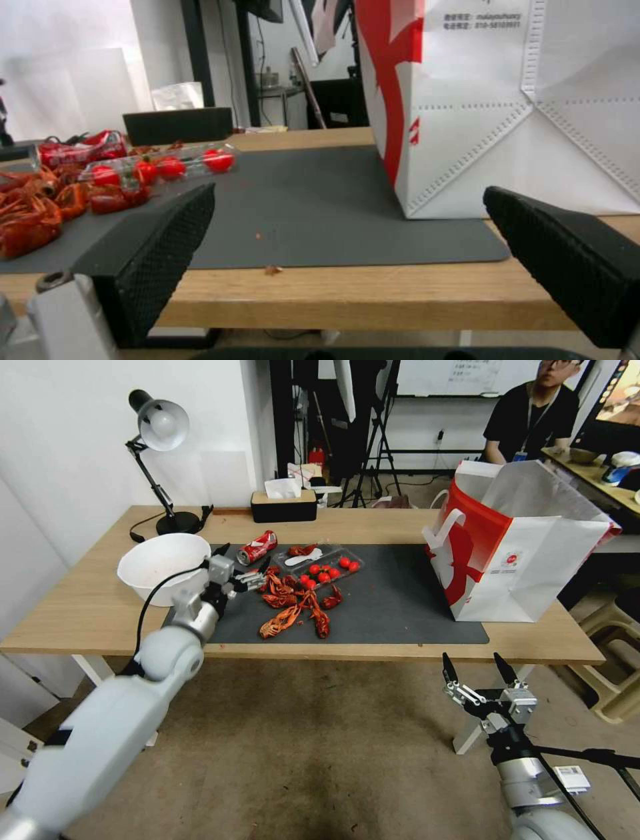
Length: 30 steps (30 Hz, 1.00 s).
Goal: Pick up the trash from the table and place it into the takeout bag.
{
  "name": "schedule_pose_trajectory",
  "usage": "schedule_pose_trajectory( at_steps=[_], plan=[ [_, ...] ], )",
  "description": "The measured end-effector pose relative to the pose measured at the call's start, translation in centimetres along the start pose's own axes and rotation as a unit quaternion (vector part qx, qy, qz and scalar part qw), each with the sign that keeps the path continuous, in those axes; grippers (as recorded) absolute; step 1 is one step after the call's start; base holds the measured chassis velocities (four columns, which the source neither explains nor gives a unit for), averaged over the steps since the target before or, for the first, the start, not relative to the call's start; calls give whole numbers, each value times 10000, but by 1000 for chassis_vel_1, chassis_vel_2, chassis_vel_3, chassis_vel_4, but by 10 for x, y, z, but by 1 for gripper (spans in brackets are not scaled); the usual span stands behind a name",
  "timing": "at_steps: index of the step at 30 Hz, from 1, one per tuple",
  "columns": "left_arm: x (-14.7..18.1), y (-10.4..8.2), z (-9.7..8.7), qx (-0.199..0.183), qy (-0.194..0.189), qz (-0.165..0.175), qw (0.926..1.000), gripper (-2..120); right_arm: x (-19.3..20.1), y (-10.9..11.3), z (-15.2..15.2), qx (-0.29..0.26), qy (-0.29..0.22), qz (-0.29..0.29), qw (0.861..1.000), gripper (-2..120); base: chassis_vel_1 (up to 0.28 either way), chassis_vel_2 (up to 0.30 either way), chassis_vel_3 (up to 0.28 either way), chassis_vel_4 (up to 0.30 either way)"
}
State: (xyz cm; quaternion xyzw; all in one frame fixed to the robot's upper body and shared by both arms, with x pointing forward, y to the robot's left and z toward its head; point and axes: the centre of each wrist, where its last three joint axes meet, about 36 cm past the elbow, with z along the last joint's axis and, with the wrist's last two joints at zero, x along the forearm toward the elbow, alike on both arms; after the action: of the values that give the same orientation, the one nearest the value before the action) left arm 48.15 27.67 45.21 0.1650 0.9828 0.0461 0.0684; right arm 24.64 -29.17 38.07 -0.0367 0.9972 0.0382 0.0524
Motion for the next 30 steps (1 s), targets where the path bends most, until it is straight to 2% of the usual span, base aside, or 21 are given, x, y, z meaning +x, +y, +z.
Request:
schedule_pose_trajectory(
  at_steps=[2,3,5,7,9,10,12,13,14,17,20,21,22,23,25,26,30],
  plan=[
    [-29,14,-1,-209,209,178,9994,100,0,-1,0,12,4,6,10000,100,0,0,0,0],
    [-29,14,-1,-209,209,178,9994,100,0,-1,0,12,4,6,10000,100,0,0,0,0],
    [-75,29,-10,-561,428,230,9972,100,1,-4,1,31,14,39,10000,100,0,0,0,0],
    [-84,31,-12,-644,452,252,9966,100,1,-4,2,31,15,45,10000,100,0,0,0,0],
    [-127,45,-31,-993,840,274,9911,100,3,-8,3,32,25,99,9999,100,0,0,0,0],
    [-127,45,-31,-993,840,274,9911,100,3,-8,3,32,25,99,9999,100,0,0,0,0],
    [-160,55,-55,-1350,1161,299,9836,100,4,-11,3,43,24,130,9999,100,0,0,0,0],
    [-168,56,-60,-1433,1272,326,9809,100,4,-12,3,44,25,136,9999,100,0,0,0,0],
    [-168,56,-60,-1433,1272,326,9809,100,4,-12,3,44,25,136,9999,100,0,0,0,0],
    [-191,58,-74,-1517,1722,614,9714,100,4,-12,3,42,25,142,9999,100,0,0,0,0],
    [-197,58,-75,-1487,1843,703,9690,100,4,-13,3,41,26,144,9999,100,0,0,0,0],
    [-204,57,-79,-1434,2161,886,9617,100,4,-13,3,45,27,149,9999,100,0,0,0,0],
    [-204,57,-79,-1434,2161,886,9617,100,4,-13,3,45,27,149,9999,100,0,0,0,0],
    [-206,57,-80,-1408,2311,943,9580,100,5,-13,3,46,30,150,9999,100,0,0,0,0],
    [-214,56,-79,-1382,2708,1076,9466,100,5,-15,3,51,29,152,9999,100,0,0,0,0],
    [-214,56,-79,-1382,2708,1076,9466,100,5,-15,3,51,29,152,9999,100,0,0,0,0],
    [-226,55,-78,-1346,3031,1121,9367,100,6,-15,3,51,29,153,9999,100,0,0,0,0]
  ],
)
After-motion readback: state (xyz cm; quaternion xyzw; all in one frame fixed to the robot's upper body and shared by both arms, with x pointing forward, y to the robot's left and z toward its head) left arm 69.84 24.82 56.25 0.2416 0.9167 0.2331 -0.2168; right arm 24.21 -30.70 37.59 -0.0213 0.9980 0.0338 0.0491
